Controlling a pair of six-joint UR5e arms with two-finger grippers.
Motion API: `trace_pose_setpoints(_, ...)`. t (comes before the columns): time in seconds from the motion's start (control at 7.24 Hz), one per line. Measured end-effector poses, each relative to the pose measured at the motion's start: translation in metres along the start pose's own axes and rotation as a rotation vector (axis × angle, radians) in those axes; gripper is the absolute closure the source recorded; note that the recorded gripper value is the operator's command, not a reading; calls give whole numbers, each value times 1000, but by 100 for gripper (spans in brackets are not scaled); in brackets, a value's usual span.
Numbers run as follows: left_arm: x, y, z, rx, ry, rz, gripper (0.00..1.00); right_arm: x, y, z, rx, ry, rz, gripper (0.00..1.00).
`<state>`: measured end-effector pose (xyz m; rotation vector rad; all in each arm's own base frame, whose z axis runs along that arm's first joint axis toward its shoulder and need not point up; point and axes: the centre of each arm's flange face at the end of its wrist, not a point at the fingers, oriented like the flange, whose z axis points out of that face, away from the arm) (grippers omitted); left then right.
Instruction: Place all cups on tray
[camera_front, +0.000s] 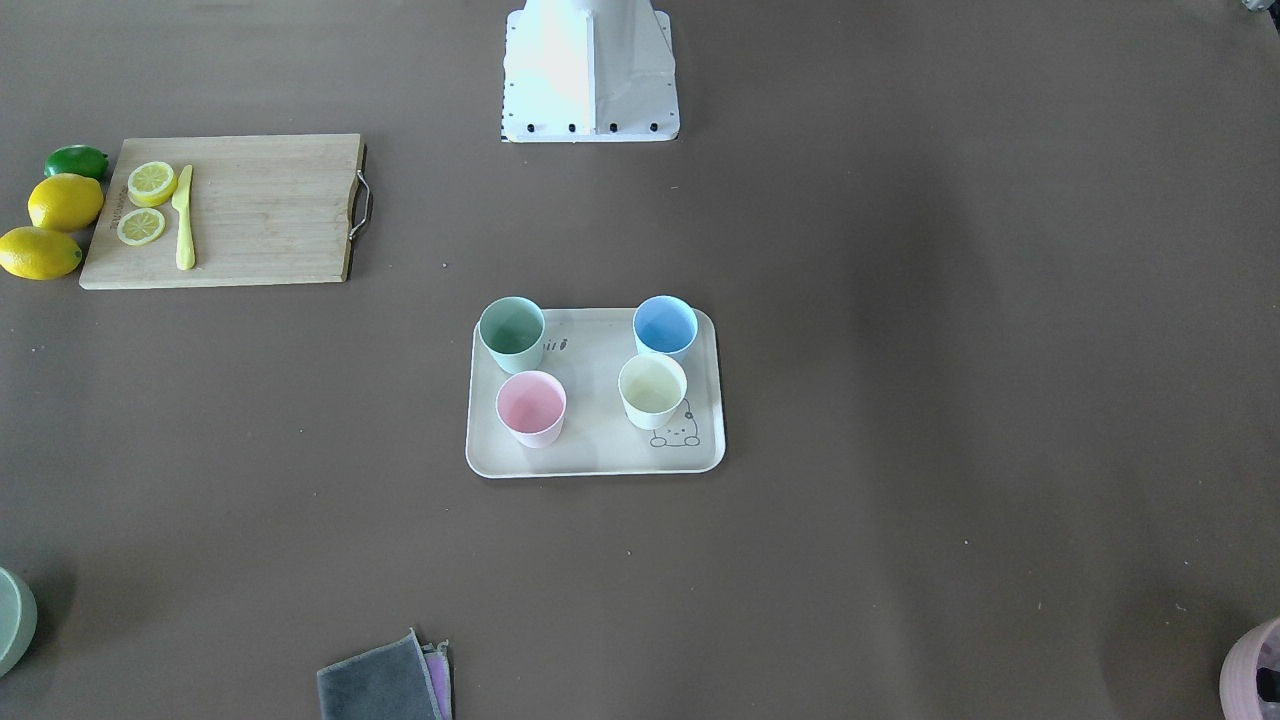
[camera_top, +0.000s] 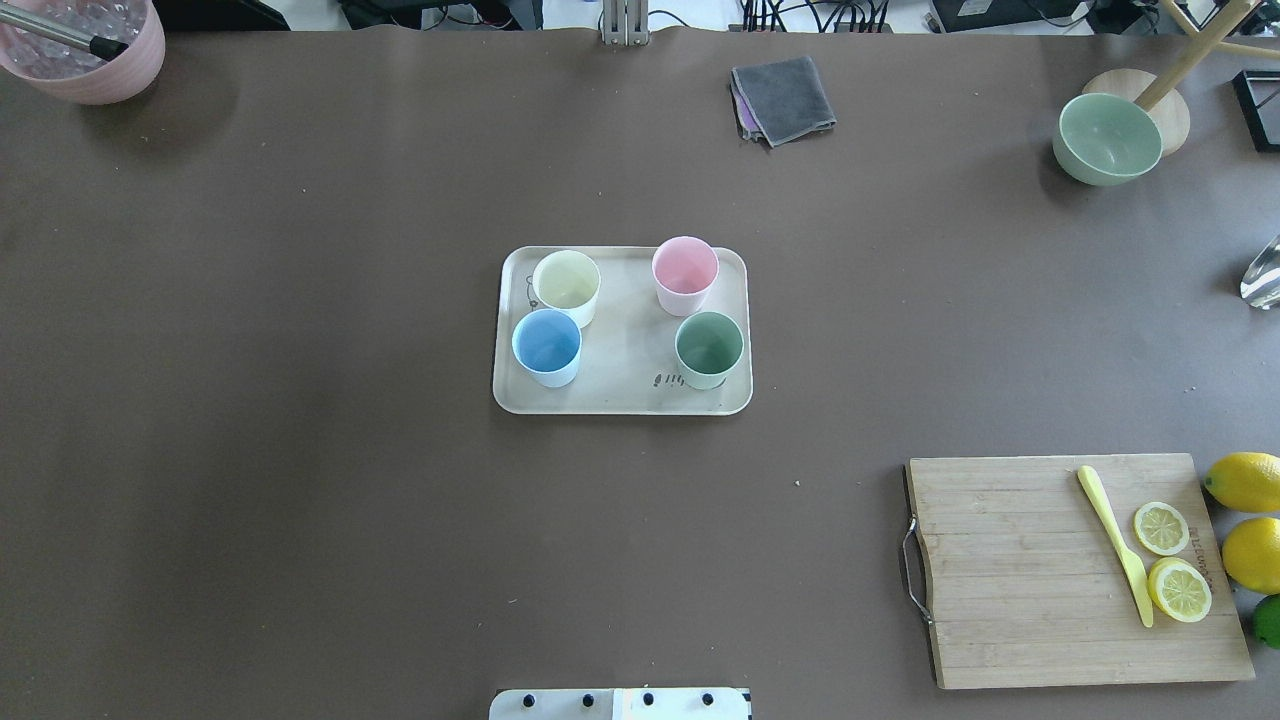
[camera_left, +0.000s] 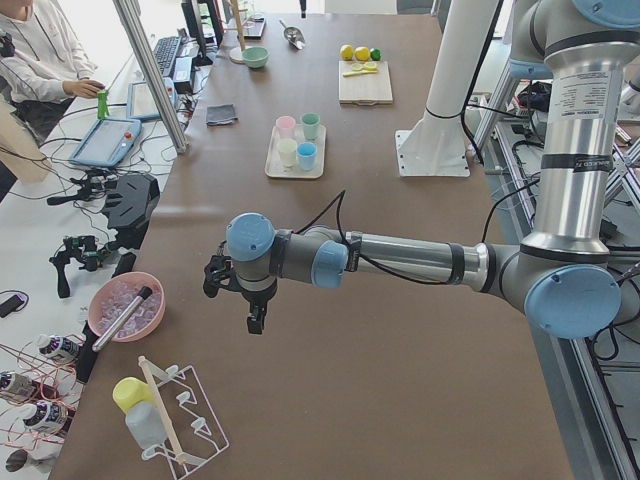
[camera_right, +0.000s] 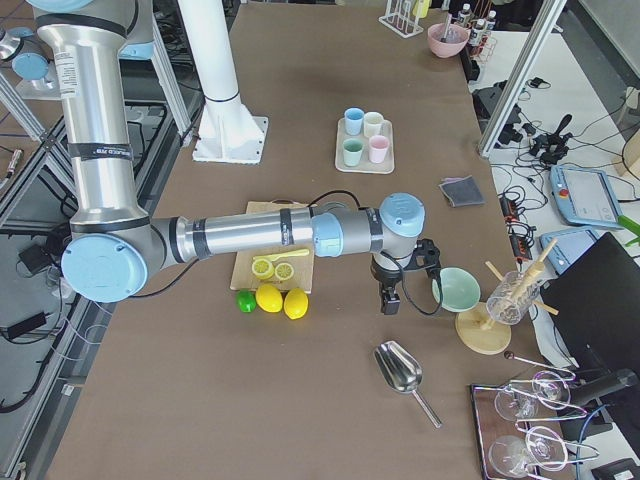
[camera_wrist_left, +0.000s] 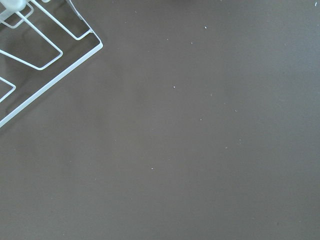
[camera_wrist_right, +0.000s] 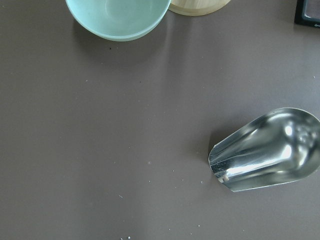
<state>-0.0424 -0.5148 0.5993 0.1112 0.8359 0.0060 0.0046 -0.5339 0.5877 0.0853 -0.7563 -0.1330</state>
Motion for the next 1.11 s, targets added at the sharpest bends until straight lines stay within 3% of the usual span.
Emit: trace_pose_setpoints(1.11, 3, 0, -3, 7, 0, 7, 2, 25, 33, 0, -3, 2, -3, 0)
